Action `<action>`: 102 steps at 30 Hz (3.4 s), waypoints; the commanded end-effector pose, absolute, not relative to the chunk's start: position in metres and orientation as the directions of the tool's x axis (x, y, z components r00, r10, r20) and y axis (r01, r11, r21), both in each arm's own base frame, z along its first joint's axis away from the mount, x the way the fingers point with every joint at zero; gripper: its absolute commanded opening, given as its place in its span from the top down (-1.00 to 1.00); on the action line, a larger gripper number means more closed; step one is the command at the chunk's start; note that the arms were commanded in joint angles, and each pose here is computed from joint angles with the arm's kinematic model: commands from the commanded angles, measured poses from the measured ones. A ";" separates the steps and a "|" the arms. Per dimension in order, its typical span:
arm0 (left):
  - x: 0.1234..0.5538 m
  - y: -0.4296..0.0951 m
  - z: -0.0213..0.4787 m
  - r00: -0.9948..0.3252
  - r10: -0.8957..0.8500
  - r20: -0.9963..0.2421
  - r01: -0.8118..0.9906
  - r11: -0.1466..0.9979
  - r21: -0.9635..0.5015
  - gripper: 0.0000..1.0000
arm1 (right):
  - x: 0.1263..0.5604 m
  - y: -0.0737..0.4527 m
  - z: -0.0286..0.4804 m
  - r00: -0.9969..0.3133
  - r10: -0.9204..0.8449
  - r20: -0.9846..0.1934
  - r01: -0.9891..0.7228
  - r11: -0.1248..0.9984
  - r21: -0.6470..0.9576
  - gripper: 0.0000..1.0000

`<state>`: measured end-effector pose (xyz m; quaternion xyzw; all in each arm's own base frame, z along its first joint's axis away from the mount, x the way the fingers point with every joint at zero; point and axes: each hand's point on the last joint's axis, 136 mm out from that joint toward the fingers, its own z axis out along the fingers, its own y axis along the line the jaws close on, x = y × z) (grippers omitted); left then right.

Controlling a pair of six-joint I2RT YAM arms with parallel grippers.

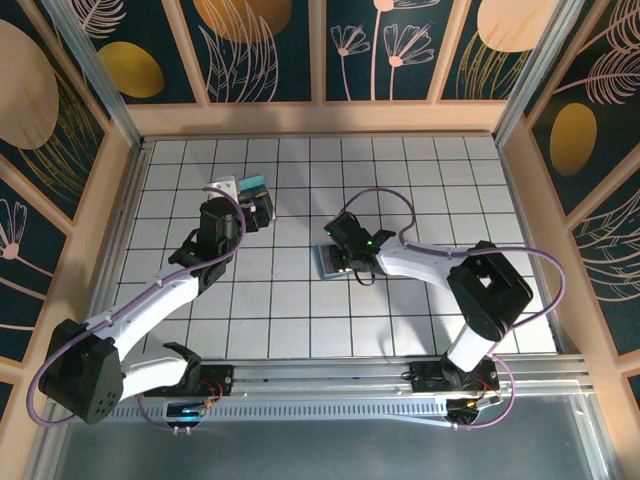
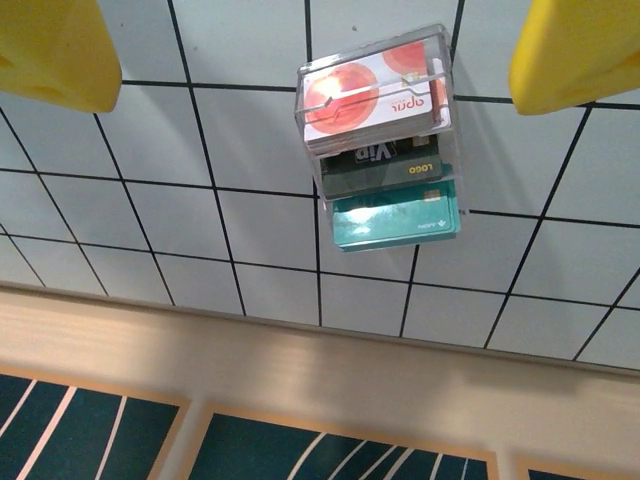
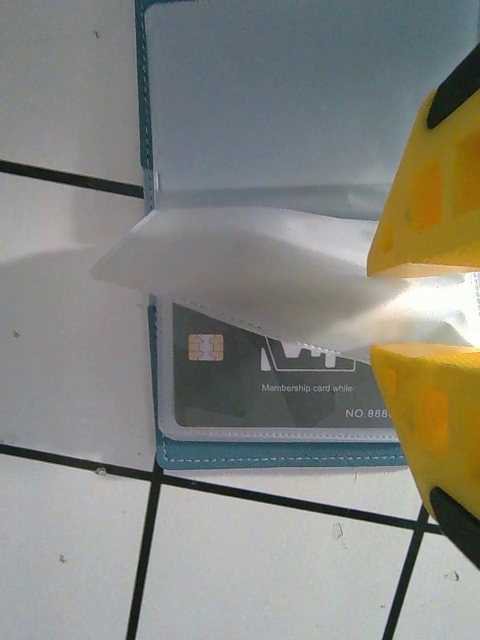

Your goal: Take the credit cards out of the card holder

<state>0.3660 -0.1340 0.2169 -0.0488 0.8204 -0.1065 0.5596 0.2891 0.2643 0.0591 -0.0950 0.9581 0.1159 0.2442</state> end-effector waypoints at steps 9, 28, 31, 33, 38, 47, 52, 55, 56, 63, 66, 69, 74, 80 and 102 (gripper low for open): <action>0.364 -0.167 0.204 -0.419 -0.071 -0.905 0.149 0.978 -0.146 -0.98 | 0.298 0.245 0.066 -0.875 0.006 -0.484 -0.159 0.940 0.300 0.57; 0.337 -0.296 0.095 -0.483 0.349 -0.803 0.391 0.907 0.159 -0.97 | 0.297 0.220 0.065 -0.880 0.091 -0.466 -0.090 0.932 0.352 0.58; 0.336 -0.308 0.087 -0.474 0.378 -0.795 0.418 0.892 0.175 -0.97 | 0.297 0.216 0.066 -0.877 0.106 -0.468 -0.079 0.930 0.358 0.58; 0.335 -0.315 0.085 -0.467 0.384 -0.797 0.440 0.882 0.168 -0.98 | 0.297 0.211 0.066 -0.875 0.119 -0.469 -0.067 0.930 0.361 0.58; 0.336 -0.326 0.079 -0.462 0.400 -0.791 0.466 0.869 0.168 -0.98 | 0.298 0.200 0.068 -0.870 0.159 -0.467 -0.031 0.927 0.373 0.54; 0.348 -0.353 0.073 -0.445 0.406 -0.798 0.486 0.858 0.165 -0.98 | 0.301 0.180 0.090 -0.825 0.236 -0.513 0.021 0.920 0.391 0.26; 0.355 -0.372 0.071 -0.436 0.406 -0.803 0.504 0.850 0.156 -0.98 | 0.306 0.155 0.112 -0.765 0.314 -0.563 0.082 0.914 0.398 0.14; 0.358 -0.379 0.065 -0.445 0.407 -0.797 0.506 0.849 0.151 -0.98 | 0.305 0.145 0.120 -0.736 0.345 -0.583 0.111 0.910 0.398 0.09; 0.360 -0.380 0.062 -0.452 0.406 -0.794 0.503 0.852 0.149 -0.98 | 0.305 0.142 0.123 -0.725 0.356 -0.590 0.122 0.909 0.399 0.09; 0.362 -0.389 0.047 -0.494 0.383 -0.781 0.475 0.871 0.128 -0.98 | 0.304 0.119 0.140 -0.644 0.426 -0.635 0.196 0.895 0.402 0.00; 0.366 -0.383 0.052 -0.509 0.339 -0.791 0.424 0.899 0.113 -0.98 | 0.305 0.115 0.142 -0.635 0.434 -0.639 0.210 0.893 0.397 -0.02; 0.365 -0.377 0.071 -0.508 0.264 -0.820 0.384 0.922 0.060 -0.97 | 0.305 0.113 0.142 -0.631 0.437 -0.641 0.218 0.893 0.394 -0.02; 0.361 -0.357 0.111 -0.491 0.133 -0.861 0.297 0.955 -0.022 -0.98 | 0.307 0.114 0.147 -0.621 0.439 -0.649 0.210 0.891 0.402 -0.02; 0.352 -0.314 0.129 -0.507 0.035 -0.861 0.149 0.988 -0.048 -0.98 | 0.309 0.125 0.149 -0.644 0.414 -0.644 0.156 0.895 0.419 -0.01; 0.320 -0.250 0.049 -0.725 -0.006 -0.688 0.067 0.995 -0.079 -0.98 | 0.301 0.234 0.111 -0.871 0.148 -0.468 -0.137 0.843 0.521 0.26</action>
